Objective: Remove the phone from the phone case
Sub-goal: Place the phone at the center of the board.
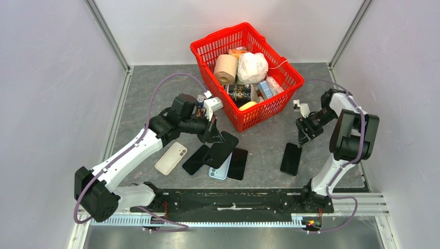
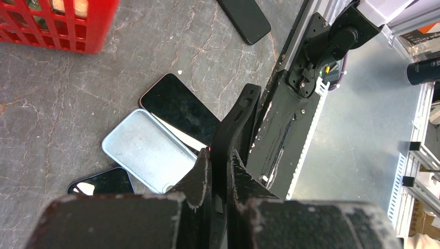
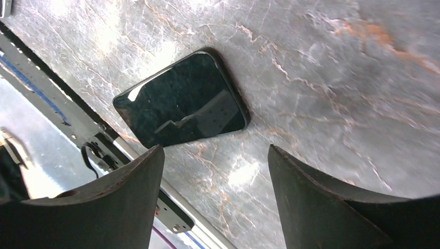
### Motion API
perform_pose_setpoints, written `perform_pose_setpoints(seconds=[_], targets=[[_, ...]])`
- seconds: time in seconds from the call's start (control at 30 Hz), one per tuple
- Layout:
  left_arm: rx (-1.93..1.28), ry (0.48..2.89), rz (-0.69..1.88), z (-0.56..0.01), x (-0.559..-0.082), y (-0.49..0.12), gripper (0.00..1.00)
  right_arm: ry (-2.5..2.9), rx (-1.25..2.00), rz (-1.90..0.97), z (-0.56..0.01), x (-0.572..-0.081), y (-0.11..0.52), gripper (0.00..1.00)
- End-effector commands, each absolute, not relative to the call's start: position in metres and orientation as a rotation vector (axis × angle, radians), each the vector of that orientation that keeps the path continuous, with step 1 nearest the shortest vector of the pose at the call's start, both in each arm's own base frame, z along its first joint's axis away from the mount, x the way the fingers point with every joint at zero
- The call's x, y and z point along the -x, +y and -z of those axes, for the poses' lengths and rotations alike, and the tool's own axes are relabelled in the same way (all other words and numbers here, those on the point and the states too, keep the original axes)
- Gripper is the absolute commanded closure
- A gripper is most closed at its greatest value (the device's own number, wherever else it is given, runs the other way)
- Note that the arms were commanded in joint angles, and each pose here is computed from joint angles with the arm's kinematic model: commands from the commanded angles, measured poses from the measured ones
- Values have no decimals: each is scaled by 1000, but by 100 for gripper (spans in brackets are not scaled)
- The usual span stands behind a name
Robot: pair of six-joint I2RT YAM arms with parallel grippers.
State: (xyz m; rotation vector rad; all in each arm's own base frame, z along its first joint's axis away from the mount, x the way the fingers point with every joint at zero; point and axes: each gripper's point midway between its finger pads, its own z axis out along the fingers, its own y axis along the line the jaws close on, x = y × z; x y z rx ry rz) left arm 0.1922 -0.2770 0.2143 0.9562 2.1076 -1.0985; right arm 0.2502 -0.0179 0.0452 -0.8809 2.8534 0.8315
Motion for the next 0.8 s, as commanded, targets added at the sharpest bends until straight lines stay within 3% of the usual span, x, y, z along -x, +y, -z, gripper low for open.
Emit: perform_pose_setpoints(seconds=[0.0, 0.4, 0.57, 0.77], targets=[[-934, 2005, 1090, -243, -200, -278, 98, 2673, 933, -684, -86, -266, -14, 20], [-906, 1810, 1183, -321, -227, -304, 98, 1888, 1082, -1129, -253, -230, 145, 16], [-834, 1809, 1198, -337, -240, -311, 98, 1783, 1086, -1315, -285, -225, 198, 16], [-765, 1840, 1235, -336, -249, -318, 98, 1725, 1028, -1265, -299, -248, 239, 15]])
